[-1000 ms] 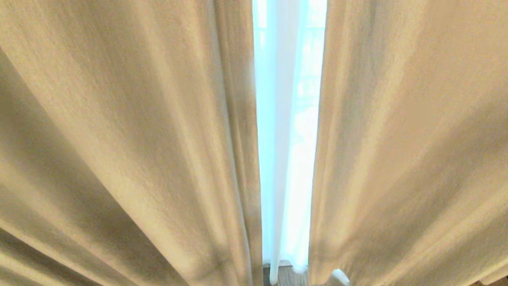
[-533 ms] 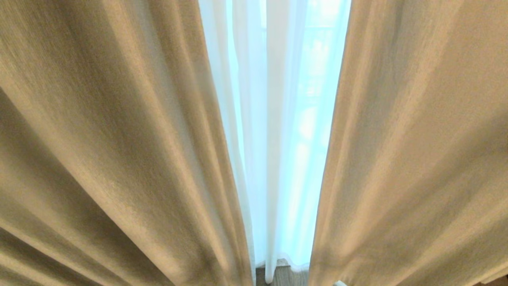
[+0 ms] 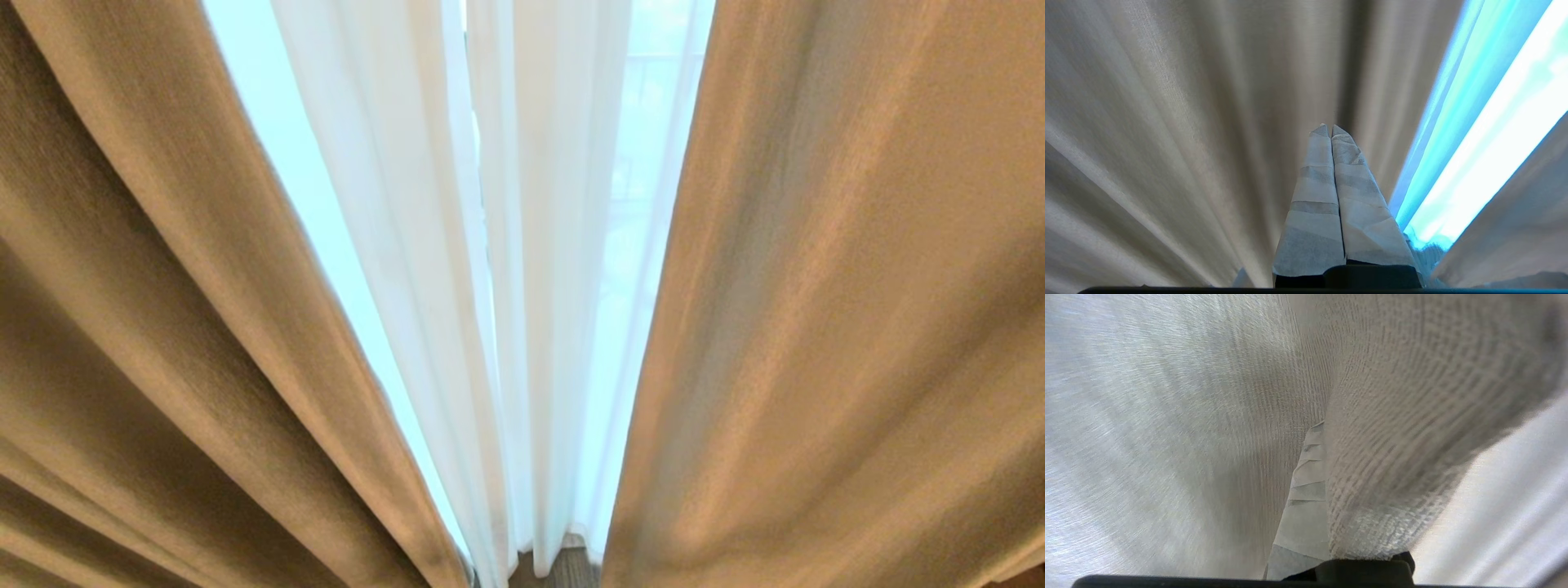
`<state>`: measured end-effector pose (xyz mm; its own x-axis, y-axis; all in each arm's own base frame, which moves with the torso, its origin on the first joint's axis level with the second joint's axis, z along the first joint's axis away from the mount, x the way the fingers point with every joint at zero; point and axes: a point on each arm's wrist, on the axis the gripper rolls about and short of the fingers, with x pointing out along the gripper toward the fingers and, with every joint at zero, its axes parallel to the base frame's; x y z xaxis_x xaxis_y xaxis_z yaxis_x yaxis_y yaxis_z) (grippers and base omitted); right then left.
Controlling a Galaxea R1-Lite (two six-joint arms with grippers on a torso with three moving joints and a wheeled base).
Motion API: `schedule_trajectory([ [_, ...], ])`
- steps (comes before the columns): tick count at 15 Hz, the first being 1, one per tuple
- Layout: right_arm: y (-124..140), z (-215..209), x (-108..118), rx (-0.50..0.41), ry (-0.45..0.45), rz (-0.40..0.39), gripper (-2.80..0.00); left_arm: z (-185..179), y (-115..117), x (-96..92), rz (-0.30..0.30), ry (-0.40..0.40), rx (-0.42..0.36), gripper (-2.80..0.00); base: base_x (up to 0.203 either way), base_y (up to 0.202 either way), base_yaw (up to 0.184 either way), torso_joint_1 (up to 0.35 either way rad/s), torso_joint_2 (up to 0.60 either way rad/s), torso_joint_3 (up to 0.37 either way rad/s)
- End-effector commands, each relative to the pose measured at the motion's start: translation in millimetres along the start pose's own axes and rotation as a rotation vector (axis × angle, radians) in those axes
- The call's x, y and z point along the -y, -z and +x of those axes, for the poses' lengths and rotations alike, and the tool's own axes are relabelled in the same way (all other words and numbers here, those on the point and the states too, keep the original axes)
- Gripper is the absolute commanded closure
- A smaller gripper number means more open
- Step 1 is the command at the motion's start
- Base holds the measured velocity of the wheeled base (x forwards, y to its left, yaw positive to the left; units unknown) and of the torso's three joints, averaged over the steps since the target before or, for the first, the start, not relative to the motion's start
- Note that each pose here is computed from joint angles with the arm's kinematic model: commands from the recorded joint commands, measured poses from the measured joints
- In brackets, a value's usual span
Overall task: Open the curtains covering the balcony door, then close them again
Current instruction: Pull the outer curtains open on both sides
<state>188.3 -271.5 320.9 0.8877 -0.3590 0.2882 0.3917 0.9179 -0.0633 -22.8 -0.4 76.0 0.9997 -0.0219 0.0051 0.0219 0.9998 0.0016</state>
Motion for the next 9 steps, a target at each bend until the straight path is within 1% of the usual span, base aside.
schedule_trajectory([
  [1,-18,-12,-23,0.03,-0.073,-0.009,0.0,0,0,0.0,0.0,0.0,0.001,0.0,0.0,0.0,0.0,0.0,0.0,0.0],
  [3,-24,-15,-43,0.041,-0.125,0.005,0.0,0,0,0.0,0.0,0.0,0.001,0.0,0.0,0.0,0.0,0.0,0.0,0.0],
  [6,-30,-20,-68,0.069,-0.196,0.05,0.0,0,0,0.0,0.0,0.0,0.001,0.0,0.0,0.0,0.0,0.0,0.0,0.0],
  [9,-32,-21,-80,0.077,-0.234,0.061,0.0,0,0,0.0,0.0,0.001,0.001,0.0,0.0,0.0,0.0,0.0,0.0,0.0],
])
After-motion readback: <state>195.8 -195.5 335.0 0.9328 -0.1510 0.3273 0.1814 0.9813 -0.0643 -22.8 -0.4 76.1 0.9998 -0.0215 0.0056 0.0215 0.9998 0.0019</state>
